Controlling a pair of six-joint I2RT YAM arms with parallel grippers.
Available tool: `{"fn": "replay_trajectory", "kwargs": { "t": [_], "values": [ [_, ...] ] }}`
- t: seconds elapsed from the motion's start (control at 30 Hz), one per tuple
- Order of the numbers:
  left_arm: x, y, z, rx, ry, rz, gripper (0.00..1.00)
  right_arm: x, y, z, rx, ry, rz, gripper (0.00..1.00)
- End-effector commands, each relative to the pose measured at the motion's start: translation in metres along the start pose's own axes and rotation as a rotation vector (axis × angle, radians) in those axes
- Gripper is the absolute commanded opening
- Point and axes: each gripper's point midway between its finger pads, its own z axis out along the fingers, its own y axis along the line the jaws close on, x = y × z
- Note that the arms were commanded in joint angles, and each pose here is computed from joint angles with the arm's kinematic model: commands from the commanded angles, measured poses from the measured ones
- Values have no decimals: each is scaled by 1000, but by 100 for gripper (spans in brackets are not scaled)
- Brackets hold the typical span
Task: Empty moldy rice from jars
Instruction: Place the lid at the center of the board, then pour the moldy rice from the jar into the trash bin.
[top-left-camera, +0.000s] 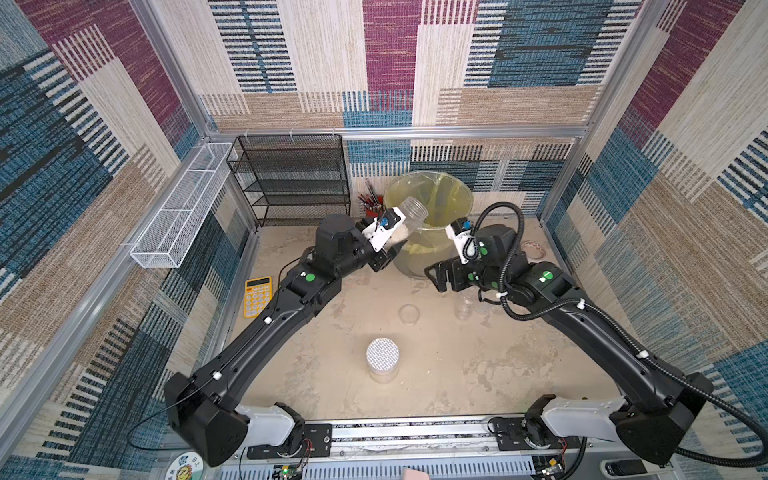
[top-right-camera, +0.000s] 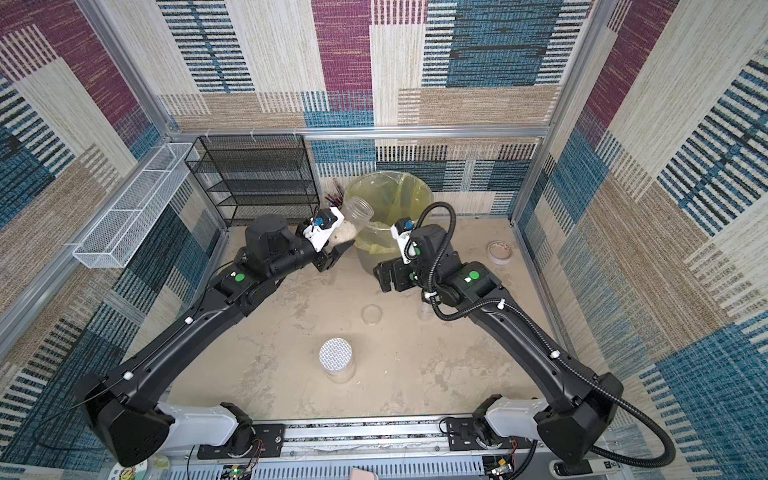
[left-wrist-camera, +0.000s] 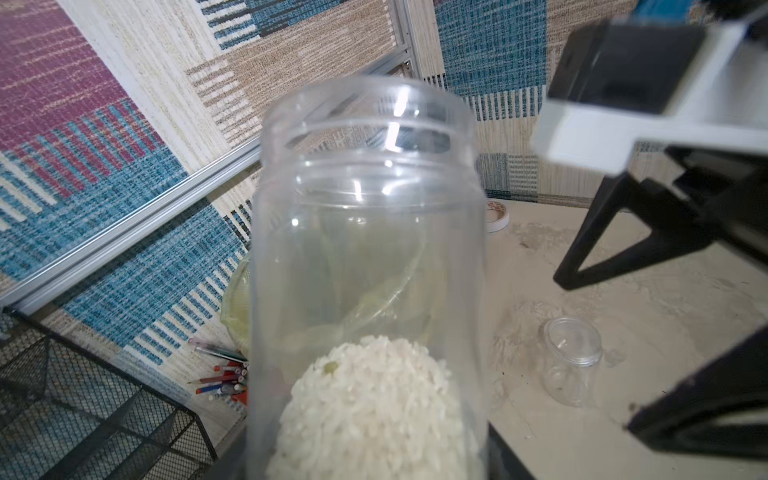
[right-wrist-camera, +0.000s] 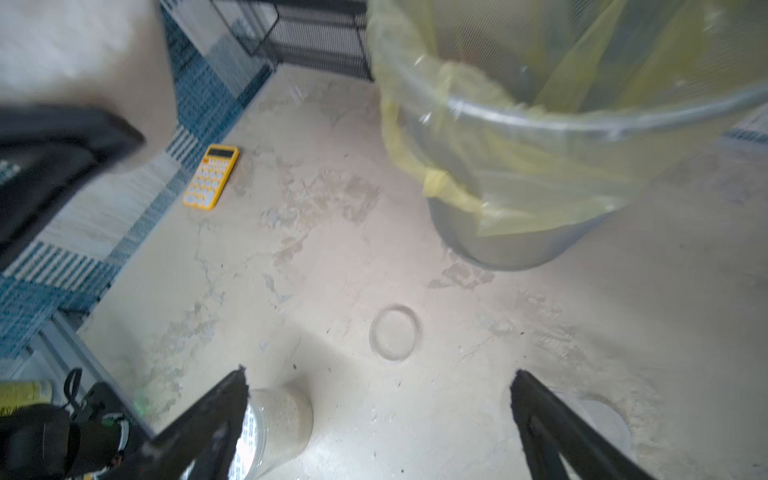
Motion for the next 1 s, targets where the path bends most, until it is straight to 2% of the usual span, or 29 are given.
{"fn": "replay_trajectory", "kwargs": {
  "t": [0.0, 0.13, 0.27, 0.4, 0.57, 0.73, 0.97],
  "values": [
    [-2, 7, 14, 30, 41, 80, 0, -47, -21, -21, 28, -205, 53, 99],
    [-2, 21, 36, 17, 87, 133, 0, -79, -63, -27, 108, -290, 155, 100],
    [-3, 33, 53, 7, 136, 204, 0, -92, -105, -11, 166, -267, 243, 99],
    [-4, 48, 69, -21, 188, 285, 0, -95, -137, 5, 163, -253, 298, 98],
    [-1, 66, 90, -50, 253, 378, 0, -98, -143, 12, 143, -254, 297, 98],
    [1, 88, 109, -111, 312, 491, 0, -91, -142, 2, 153, -271, 257, 99],
    [4, 121, 132, -225, 381, 693, 2, -49, -137, -26, 179, -303, 270, 100]
  ]
}}
